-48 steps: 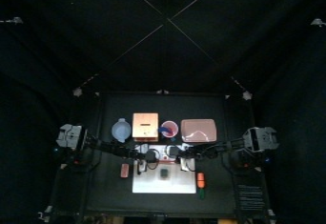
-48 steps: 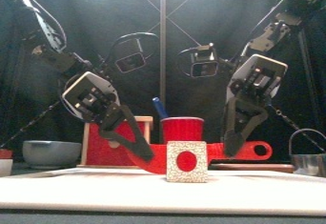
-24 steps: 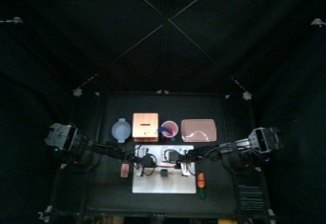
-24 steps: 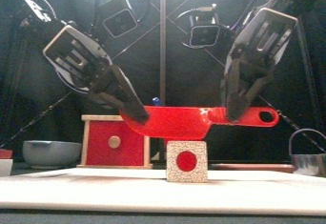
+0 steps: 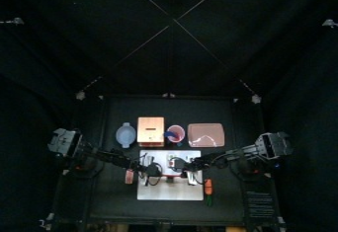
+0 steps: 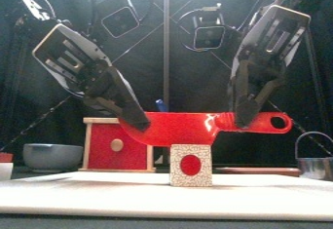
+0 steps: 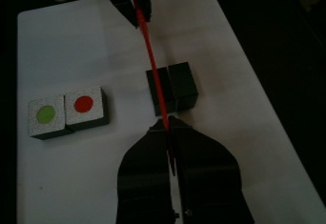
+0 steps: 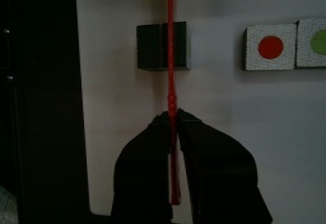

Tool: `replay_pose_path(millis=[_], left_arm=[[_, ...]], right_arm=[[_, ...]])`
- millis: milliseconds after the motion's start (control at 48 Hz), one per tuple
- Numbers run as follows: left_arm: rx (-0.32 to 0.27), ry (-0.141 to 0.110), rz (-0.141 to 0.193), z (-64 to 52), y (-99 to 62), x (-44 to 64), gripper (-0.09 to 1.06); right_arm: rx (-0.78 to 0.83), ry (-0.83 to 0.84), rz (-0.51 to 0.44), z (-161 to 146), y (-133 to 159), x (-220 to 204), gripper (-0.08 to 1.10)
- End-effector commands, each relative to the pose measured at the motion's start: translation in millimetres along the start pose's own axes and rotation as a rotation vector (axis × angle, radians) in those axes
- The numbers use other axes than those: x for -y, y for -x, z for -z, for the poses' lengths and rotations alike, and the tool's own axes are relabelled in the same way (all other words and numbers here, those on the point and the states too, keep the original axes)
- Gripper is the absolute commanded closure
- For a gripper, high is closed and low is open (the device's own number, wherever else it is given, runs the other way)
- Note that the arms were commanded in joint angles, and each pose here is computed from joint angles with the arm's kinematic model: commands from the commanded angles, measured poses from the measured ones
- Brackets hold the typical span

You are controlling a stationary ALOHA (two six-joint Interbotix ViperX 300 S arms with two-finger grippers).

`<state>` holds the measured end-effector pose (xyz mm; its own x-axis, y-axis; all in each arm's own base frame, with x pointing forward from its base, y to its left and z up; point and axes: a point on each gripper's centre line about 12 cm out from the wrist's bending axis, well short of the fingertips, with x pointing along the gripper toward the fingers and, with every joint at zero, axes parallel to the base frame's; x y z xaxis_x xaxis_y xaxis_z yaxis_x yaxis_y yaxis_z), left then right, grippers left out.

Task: Cut the sushi into 4 pieces with the knife
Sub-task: Cut the sushi into 4 pieces

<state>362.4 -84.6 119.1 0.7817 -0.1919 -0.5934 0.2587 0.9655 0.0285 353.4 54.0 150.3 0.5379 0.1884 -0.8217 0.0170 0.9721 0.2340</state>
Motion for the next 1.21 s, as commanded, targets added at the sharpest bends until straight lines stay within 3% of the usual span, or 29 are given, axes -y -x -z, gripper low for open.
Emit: replay_pose_path(millis=[21,292,604,854,979,1208], left_arm=[[0.005,-0.013,0.019,-4.1,-4.4,9.4,0.76],[-0.018,0.014,0.02,3.1,-8.9,12.8,0.76],[-0.122,0.032,0.012,36.6,-30.5,11.6,0.76],[-0.116,0.032,0.006,34.2,-31.8,8.1,0.76],[-0.106,0.044,-0.022,31.2,-29.7,-6.7,0.76],[-0.097,0.027,-0.045,29.2,-25.1,-23.2,0.77]], right_arm=[[-0.001,0.0,0.001,-3,-4,0,0.73],[0.001,0.0,0.003,-2,-9,-1,0.73],[-0.077,-0.019,0.025,17,-40,7,0.73],[-0.066,-0.014,0.029,14,-37,9,0.73],[-0.057,-0.01,0.043,12,-34,16,0.73],[-0.031,-0.01,0.058,5,-27,24,0.73]])
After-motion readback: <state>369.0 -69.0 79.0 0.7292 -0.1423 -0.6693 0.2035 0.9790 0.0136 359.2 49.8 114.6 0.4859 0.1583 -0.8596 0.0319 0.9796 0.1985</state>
